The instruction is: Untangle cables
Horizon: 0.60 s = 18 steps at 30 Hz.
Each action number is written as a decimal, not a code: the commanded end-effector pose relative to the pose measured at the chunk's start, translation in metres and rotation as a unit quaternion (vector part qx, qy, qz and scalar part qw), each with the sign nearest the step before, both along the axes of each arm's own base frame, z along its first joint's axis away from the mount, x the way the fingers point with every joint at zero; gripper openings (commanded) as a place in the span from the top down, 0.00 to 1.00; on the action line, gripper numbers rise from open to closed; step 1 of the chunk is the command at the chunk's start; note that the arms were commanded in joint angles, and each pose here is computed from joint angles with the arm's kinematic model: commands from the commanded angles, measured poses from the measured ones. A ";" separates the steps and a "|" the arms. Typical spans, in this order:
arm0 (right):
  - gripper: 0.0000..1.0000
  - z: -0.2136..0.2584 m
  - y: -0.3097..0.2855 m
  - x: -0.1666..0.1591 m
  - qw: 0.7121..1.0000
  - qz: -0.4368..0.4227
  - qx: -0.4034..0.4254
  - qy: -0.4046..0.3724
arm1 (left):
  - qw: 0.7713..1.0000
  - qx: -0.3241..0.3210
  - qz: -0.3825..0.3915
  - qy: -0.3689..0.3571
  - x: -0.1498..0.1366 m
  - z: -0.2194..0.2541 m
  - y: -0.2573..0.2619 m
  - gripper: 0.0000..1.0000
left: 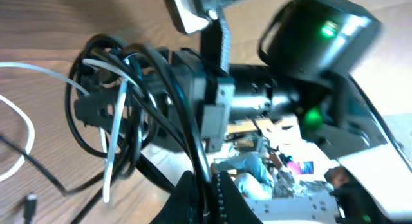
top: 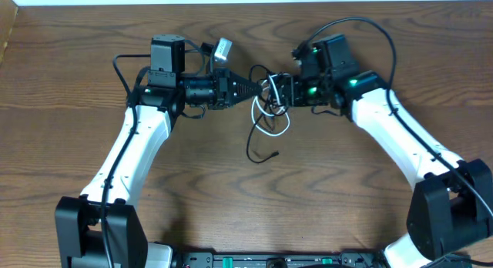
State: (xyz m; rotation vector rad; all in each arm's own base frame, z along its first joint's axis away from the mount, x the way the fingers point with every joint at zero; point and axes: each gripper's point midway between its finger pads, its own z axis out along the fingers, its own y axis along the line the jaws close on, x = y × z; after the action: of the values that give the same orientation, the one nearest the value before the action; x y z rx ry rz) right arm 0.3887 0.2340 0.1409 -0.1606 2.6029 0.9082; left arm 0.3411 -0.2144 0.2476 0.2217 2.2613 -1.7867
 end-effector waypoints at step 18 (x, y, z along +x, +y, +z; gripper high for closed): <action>0.58 -0.024 -0.067 0.000 0.996 -0.049 -0.034 0.061 | 0.990 -0.084 -0.078 -0.084 -0.012 0.054 -0.002 0.93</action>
State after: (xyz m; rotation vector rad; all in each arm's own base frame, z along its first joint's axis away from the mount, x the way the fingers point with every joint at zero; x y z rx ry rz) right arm 0.3939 0.1518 0.1125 0.1788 2.7502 0.6957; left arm 0.3292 -0.2187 0.2923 0.5022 2.0324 -1.9588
